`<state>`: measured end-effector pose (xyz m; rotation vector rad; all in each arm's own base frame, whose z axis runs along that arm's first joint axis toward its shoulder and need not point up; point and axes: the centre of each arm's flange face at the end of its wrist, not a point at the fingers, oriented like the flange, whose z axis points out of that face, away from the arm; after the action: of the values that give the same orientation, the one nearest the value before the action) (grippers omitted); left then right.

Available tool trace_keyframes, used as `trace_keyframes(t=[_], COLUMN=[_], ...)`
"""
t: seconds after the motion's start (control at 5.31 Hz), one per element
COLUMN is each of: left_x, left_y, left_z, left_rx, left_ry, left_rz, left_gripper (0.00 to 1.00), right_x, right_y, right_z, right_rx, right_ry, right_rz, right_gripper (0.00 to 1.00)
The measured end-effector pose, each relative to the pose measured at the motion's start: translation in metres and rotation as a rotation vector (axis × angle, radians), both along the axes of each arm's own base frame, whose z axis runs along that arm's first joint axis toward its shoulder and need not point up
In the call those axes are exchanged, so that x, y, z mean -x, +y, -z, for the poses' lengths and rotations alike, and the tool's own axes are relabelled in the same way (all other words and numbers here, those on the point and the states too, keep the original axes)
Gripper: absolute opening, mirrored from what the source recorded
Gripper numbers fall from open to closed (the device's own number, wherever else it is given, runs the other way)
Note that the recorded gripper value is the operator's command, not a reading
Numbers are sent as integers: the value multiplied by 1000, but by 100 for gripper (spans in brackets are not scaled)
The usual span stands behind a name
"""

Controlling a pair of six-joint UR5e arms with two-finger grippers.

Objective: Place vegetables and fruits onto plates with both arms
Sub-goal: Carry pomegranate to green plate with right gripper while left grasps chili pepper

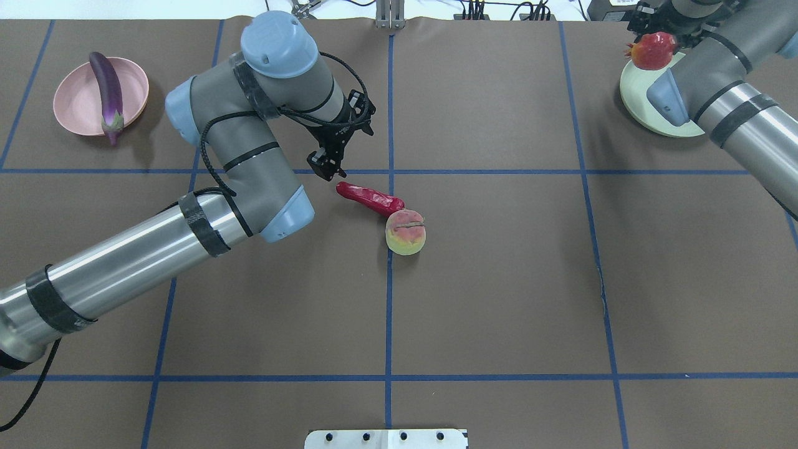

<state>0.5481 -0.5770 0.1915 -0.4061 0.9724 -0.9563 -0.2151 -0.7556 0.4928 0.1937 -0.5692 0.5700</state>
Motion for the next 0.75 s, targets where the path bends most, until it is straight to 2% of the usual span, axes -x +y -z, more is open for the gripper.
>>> trace_keyframes(t=[0.19, 0.38, 0.56, 0.75], left_x=[-21, -35, -48, -59], left_y=[9, 15, 23, 34], left_z=[-6, -16, -23, -26], left_rx=[32, 53, 68, 75], left_ry=[-18, -38, -52, -57], left_rz=[4, 0, -7, -17], left_gripper=[100, 100, 87, 5], right_x=[-9, -15, -19, -22], right_y=[10, 18, 22, 23], right_z=[-38, -56, -61, -59], right_rx=[7, 4, -3, -11], right_ry=[20, 25, 25, 18], right_rz=[-2, 6, 16, 26], right_gripper=[100, 100, 100, 100])
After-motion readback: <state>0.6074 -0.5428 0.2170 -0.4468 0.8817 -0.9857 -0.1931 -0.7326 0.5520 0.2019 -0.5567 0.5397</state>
